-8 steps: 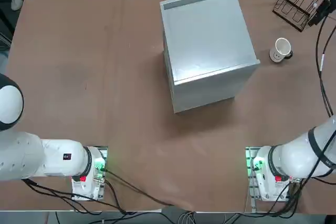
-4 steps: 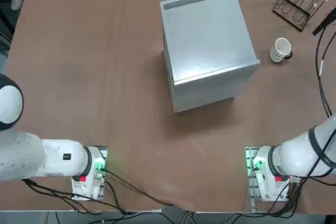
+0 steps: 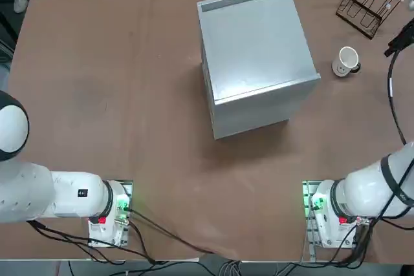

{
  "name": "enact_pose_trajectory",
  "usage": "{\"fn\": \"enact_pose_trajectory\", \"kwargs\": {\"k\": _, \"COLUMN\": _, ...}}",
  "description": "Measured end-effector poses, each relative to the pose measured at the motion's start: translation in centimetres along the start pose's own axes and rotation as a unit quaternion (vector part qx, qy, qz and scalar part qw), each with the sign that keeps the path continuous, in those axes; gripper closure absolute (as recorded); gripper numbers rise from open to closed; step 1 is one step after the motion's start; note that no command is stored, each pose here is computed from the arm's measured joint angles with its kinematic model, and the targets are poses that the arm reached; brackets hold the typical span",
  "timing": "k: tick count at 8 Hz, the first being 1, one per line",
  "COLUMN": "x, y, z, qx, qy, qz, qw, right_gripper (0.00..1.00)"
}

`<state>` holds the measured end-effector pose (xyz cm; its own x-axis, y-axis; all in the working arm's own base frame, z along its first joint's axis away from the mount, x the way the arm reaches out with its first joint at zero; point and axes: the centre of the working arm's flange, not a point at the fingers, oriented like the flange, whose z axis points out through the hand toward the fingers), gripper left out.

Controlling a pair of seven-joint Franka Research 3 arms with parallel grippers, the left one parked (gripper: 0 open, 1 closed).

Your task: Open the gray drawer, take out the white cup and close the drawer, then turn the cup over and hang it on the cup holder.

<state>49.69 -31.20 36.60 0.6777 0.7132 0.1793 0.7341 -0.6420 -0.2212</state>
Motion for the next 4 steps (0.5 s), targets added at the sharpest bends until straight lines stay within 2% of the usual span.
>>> {"fn": "enact_pose_trajectory", "kwargs": {"k": 4, "x": -5.4, "y": 2.7, "z": 6.5, "qx": 0.012, "qy": 0.106, "qz": -0.057, "qw": 0.993, "right_gripper": 0.28}}
